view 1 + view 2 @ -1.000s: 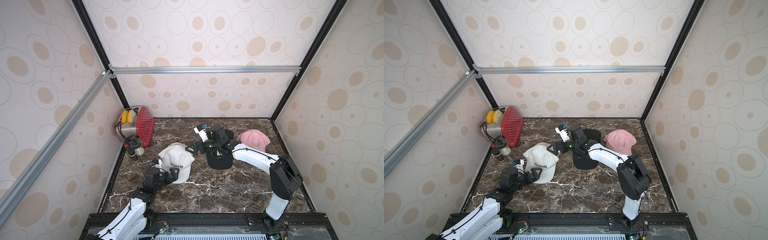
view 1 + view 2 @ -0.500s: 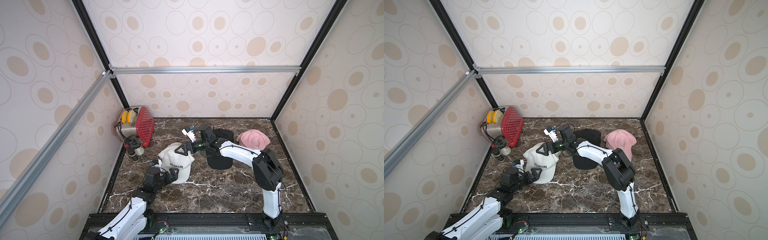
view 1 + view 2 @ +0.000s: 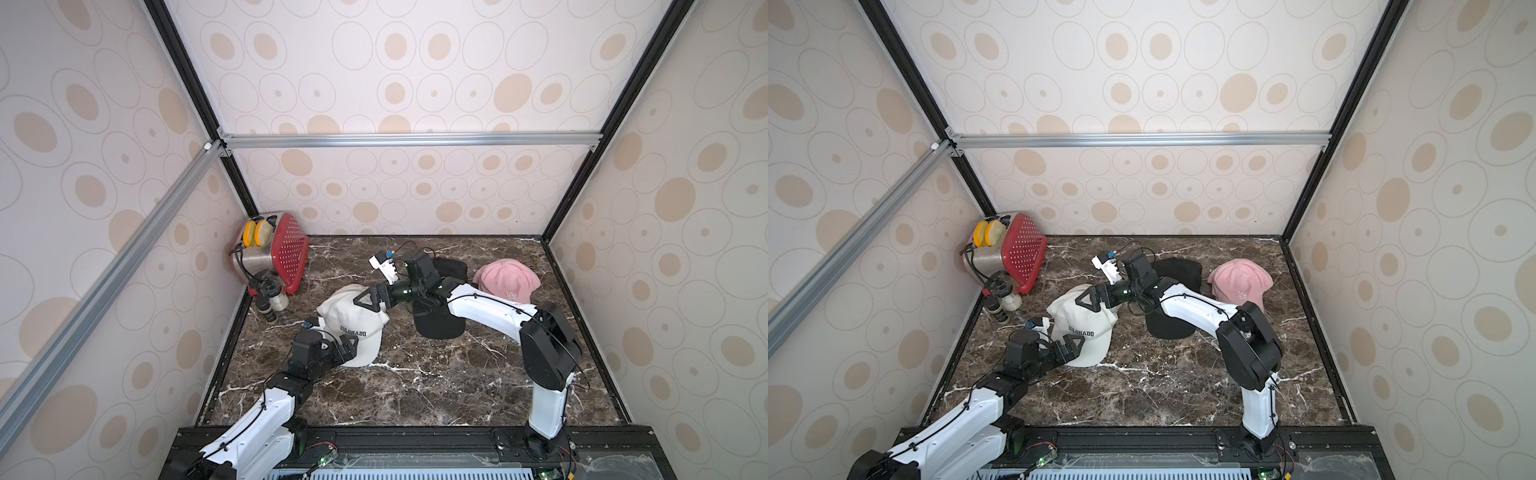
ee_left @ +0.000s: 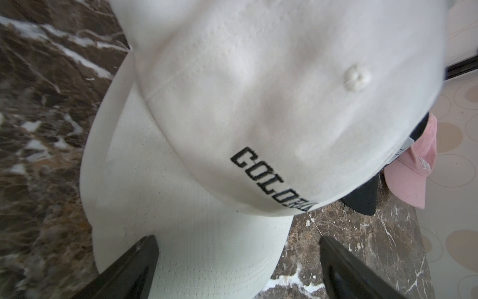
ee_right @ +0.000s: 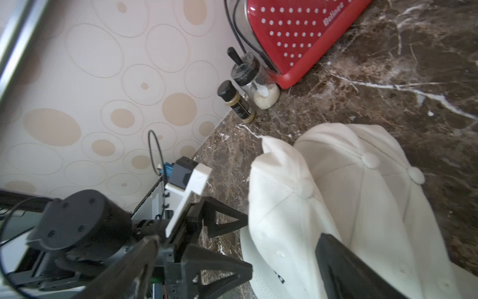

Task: Stack the baseball caps by color
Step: Move the baseball cap to the center of the board.

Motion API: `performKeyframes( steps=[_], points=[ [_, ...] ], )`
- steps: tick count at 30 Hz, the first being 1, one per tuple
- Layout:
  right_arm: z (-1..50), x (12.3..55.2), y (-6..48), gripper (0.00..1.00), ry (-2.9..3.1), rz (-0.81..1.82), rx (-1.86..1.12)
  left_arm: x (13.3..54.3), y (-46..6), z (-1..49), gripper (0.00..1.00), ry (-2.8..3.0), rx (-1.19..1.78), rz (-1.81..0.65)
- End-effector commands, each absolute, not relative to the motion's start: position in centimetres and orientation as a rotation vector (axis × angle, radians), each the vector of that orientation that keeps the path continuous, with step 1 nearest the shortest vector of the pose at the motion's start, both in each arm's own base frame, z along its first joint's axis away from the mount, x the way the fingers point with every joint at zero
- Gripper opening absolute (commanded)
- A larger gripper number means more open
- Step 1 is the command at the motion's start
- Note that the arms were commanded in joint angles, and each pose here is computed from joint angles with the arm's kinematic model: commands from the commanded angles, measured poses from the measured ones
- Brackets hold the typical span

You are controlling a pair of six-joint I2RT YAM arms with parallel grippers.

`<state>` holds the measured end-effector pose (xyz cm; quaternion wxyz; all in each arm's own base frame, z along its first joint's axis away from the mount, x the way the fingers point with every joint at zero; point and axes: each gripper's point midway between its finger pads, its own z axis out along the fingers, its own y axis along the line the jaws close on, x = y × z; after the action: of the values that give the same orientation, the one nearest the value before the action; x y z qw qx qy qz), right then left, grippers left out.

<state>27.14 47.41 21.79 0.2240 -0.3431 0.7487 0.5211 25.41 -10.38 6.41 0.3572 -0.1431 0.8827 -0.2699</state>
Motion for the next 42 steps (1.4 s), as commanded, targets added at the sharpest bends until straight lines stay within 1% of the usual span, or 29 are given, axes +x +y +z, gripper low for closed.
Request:
performKeyframes(
  steps=[1,5,9,11,15,22,25,28,31,34,36,42],
  points=[
    [23.2,24.9,48.8,1.0,2.011,1.559,-1.039,26.1,-10.4,7.5,0.99,2.256,-0.345,-0.686],
    [22.3,25.5,50.1,1.0,2.035,1.616,-0.995,26.1,-10.4,7.5,0.99,2.254,-0.345,-0.683],
    [21.0,25.1,51.7,1.0,2.058,1.699,-1.025,26.0,-10.4,7.4,0.99,2.257,-0.343,-0.679],
    [19.3,25.6,52.2,1.0,2.103,1.675,-1.009,26.0,-10.3,7.4,0.99,2.257,-0.341,-0.671],
    [16.4,27.9,52.3,1.0,2.165,1.517,-0.961,26.0,-10.2,6.8,0.99,2.272,-0.353,-0.661],
    [15.7,30.6,52.3,1.0,2.165,1.391,-0.959,27.0,-10.2,5.5,0.99,2.289,-0.402,-0.648],
    [17.5,31.8,51.2,1.0,2.137,1.406,-0.937,28.3,-10.8,5.3,0.99,2.299,-0.397,-0.666],
    [20.0,32.9,48.6,1.0,2.099,1.372,-0.912,29.8,-11.7,5.2,0.99,2.308,-0.383,-0.691],
    [21.5,33.6,44.7,1.0,2.091,1.27,-0.875,31.5,-12.2,5.1,0.99,2.315,-0.373,-0.681],
    [21.6,33.9,40.4,1.0,2.111,1.138,-0.827,33.1,-12.5,5.0,0.99,2.323,-0.37,-0.662],
    [21.3,33.9,37.6,1.0,2.137,1.05,-0.792,34.1,-13.1,5.1,0.99,2.32,-0.375,-0.69],
    [20.4,33.8,29.6,1.0,2.2,0.871,-0.639,36.6,-15.6,5.3,0.99,2.278,-0.445,-0.884]
  ],
)
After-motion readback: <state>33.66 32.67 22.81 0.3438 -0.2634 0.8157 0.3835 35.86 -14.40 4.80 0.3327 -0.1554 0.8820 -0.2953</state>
